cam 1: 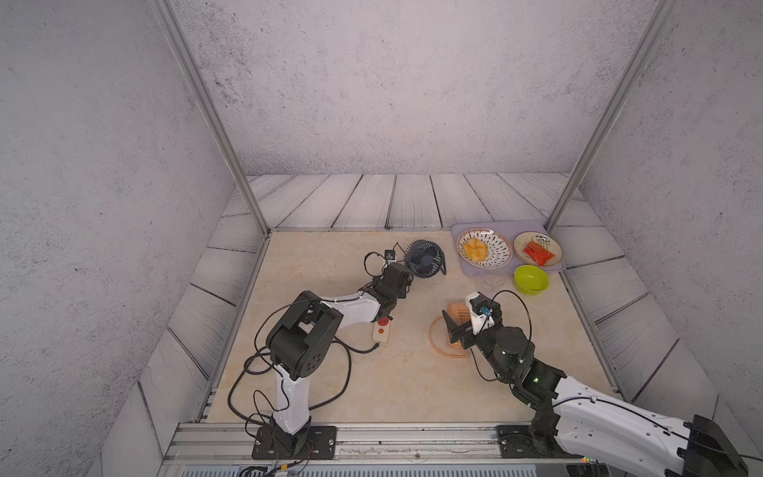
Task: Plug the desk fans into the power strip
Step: Insert the plug into the socket.
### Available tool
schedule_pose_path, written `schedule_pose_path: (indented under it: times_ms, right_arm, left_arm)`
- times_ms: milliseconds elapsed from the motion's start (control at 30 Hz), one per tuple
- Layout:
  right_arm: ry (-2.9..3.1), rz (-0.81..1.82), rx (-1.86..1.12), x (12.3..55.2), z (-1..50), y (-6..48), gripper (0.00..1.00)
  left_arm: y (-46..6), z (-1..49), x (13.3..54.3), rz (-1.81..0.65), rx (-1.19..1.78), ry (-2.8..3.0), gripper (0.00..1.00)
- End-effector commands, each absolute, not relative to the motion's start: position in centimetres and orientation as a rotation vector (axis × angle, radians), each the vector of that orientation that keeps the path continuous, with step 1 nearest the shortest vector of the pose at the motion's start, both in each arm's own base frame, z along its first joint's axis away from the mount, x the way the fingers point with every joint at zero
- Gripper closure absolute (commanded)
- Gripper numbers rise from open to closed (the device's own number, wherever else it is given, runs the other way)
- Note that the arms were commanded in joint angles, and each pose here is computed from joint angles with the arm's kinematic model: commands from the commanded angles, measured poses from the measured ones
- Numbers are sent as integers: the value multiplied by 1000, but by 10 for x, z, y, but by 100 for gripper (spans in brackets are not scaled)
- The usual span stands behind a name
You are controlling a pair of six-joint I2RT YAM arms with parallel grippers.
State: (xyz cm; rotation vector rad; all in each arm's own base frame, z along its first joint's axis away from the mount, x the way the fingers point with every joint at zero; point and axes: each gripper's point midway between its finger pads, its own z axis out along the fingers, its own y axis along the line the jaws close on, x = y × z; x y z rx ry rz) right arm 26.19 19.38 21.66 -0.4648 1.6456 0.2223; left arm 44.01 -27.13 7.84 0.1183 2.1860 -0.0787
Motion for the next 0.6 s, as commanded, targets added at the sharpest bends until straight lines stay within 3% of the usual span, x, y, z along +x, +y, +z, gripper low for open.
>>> schedule_pose_path:
  times_ms: [0, 333, 567]
  right_arm:
    - [1636, 209, -439, 263, 223, 189, 1]
    - [1613, 166, -445, 261, 234, 181, 1]
    - [1613, 174, -427, 261, 236, 179, 1]
  left_arm:
    - [-261, -41, 360, 148, 446, 2548, 100]
    - [-210, -48, 349, 16, 139, 2560, 100]
    - [-217, -81, 355, 58, 165, 2681, 100]
